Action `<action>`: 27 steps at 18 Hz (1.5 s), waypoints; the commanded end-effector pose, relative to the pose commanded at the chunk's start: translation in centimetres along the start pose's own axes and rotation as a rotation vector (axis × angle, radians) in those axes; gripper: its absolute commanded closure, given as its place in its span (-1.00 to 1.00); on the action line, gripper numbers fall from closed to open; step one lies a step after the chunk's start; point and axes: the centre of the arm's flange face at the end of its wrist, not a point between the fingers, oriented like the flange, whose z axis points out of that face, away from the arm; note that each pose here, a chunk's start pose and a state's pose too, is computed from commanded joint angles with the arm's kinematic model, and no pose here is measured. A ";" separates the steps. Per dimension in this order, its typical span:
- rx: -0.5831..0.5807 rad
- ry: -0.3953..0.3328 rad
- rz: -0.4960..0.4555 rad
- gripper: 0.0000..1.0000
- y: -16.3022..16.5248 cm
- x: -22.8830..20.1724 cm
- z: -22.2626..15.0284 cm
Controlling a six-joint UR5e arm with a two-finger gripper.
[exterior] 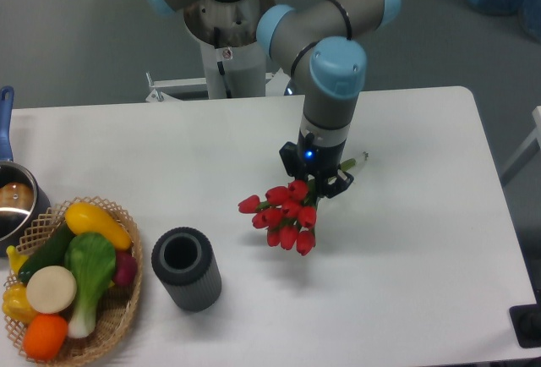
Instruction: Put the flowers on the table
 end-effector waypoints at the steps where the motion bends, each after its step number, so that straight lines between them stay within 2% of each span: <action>1: -0.001 0.003 0.001 0.28 -0.1 0.0 0.2; 6: -0.003 0.011 -0.001 0.25 -0.1 -0.2 0.9; 7: -0.003 0.011 -0.002 0.21 -0.1 -0.3 0.9; 8: 0.000 0.009 -0.001 0.07 -0.2 -0.4 0.8; 9: 0.000 0.009 -0.001 0.05 -0.2 -0.5 0.9; 16: -0.002 0.008 -0.001 0.01 -0.3 -0.8 1.0; 17: 0.004 -0.003 -0.001 -0.35 -0.3 -0.9 0.4; 18: 0.016 -0.026 0.000 -0.99 -0.6 -1.5 -0.6; 23: 0.065 -0.137 -0.010 -1.00 -1.8 -3.4 -6.6; 27: 0.191 -0.229 -0.132 -1.00 -1.9 -5.5 -11.8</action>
